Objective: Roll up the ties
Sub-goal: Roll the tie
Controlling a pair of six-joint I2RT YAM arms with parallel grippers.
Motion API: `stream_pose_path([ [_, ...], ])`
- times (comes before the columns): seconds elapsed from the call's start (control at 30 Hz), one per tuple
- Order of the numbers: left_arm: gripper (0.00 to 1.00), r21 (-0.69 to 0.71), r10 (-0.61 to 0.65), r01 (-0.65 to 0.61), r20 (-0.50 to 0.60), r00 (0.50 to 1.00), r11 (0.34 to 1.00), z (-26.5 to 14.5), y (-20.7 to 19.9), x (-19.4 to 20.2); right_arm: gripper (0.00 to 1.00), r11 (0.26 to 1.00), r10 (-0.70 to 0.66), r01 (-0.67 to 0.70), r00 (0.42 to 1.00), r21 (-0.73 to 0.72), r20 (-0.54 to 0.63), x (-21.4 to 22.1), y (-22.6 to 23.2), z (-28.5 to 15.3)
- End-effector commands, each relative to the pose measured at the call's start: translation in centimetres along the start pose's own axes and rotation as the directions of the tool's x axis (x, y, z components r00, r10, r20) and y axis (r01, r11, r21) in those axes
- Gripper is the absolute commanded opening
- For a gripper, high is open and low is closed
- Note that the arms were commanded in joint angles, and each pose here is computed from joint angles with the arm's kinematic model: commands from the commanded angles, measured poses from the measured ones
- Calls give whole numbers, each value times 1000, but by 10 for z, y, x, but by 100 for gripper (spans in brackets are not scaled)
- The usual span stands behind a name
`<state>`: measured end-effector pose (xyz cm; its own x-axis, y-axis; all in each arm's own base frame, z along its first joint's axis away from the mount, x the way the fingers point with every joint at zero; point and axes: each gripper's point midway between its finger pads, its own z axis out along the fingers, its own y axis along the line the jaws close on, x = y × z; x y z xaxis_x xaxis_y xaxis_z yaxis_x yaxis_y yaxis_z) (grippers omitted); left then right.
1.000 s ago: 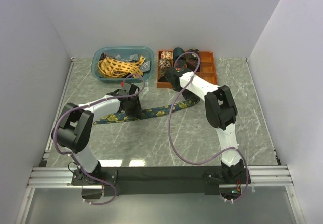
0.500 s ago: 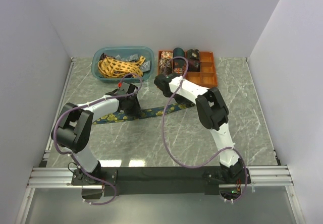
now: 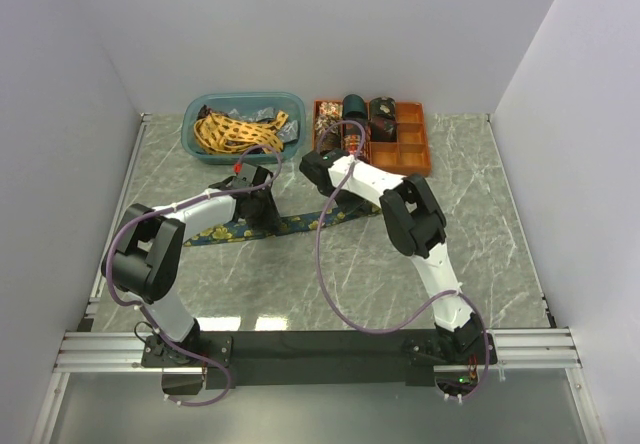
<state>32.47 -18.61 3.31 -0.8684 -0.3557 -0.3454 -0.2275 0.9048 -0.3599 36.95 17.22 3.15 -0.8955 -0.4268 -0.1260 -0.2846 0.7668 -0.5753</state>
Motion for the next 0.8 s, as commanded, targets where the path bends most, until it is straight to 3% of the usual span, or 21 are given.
stream_pose_path([
  [0.0, 44, 17, -5, 5, 14, 1000, 1000, 1, -2, -3, 11, 991, 58, -54, 998, -119, 35, -15, 11, -7],
  [0.4, 46, 28, 9, -9, 7, 1000, 1000, 1, -5, -3, 43, 952, 128, -116, 991, -283, 24, -25, 10, -16],
  [0.77, 49, 79, 40, -45, 67, 997, 996, -21, -31, -31, 46, 899, 214, -180, 976, -398, 43, -38, -1, -38],
])
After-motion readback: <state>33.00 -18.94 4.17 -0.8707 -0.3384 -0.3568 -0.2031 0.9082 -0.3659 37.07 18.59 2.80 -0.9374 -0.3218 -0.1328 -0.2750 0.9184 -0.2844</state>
